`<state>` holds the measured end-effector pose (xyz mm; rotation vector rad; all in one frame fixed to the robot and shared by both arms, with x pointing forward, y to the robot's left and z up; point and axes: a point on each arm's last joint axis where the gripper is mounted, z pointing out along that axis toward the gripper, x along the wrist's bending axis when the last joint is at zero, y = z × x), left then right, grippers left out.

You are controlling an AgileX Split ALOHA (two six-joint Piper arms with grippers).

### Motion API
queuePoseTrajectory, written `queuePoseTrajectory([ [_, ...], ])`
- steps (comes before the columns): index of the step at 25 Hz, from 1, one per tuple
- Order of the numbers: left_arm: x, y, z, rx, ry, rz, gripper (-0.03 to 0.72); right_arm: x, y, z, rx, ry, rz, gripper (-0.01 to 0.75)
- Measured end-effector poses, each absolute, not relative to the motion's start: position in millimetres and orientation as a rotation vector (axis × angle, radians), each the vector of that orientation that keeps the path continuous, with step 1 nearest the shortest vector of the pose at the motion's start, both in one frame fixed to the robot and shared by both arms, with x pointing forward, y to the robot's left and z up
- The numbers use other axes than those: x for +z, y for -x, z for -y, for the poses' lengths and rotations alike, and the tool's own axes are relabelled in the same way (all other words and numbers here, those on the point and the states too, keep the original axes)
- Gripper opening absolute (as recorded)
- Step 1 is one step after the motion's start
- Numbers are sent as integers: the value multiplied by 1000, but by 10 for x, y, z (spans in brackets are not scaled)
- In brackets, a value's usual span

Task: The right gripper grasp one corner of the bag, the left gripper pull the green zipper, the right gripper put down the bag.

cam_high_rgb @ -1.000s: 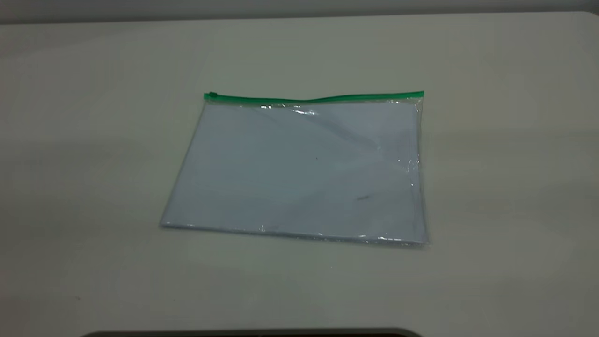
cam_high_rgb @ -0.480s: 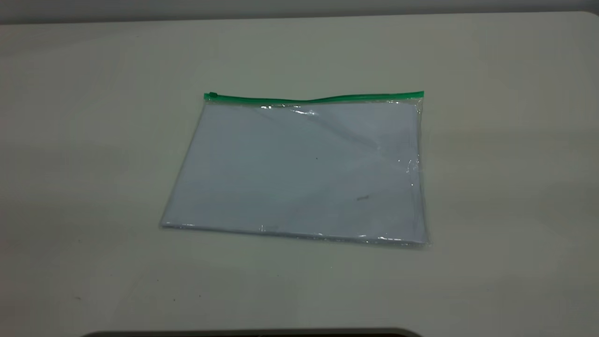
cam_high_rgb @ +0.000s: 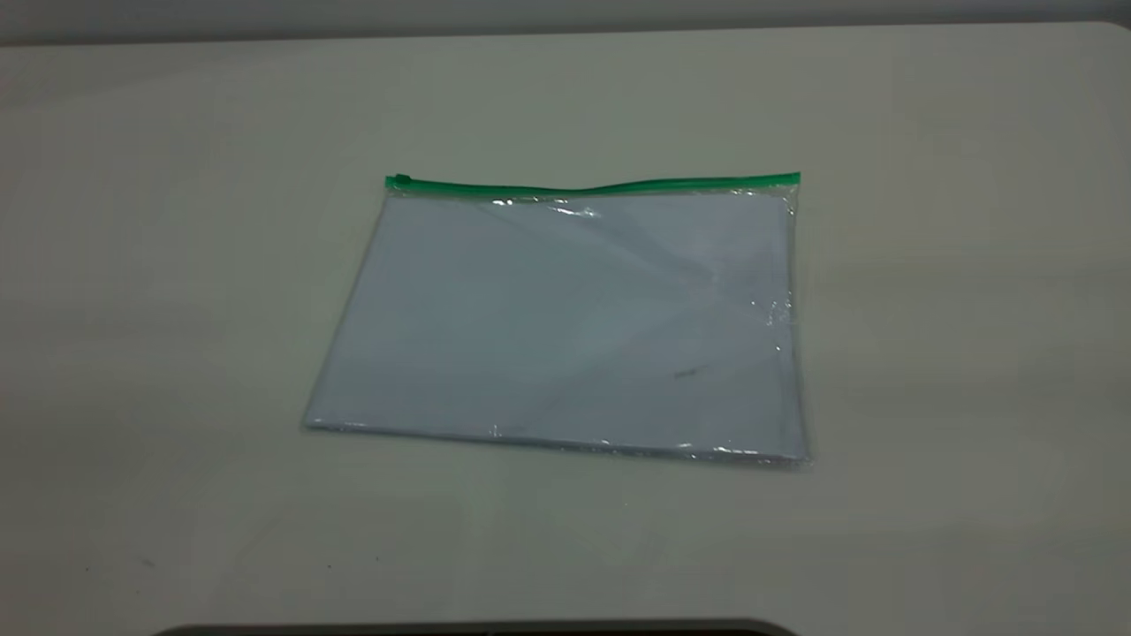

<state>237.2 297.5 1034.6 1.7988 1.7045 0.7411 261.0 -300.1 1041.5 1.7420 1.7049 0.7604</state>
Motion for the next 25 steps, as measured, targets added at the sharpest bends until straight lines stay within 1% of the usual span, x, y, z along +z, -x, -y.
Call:
queuePoseTrajectory([
  [6,10330,-2222,-2967,821,-1730,-1653,555,10423,-2310,3005,919,-1587,-1607,239],
  [25,10327,-2220,-2967,820,-1730,-1656,555,10420,-2307,3005,917,-1590,-1609,239],
])
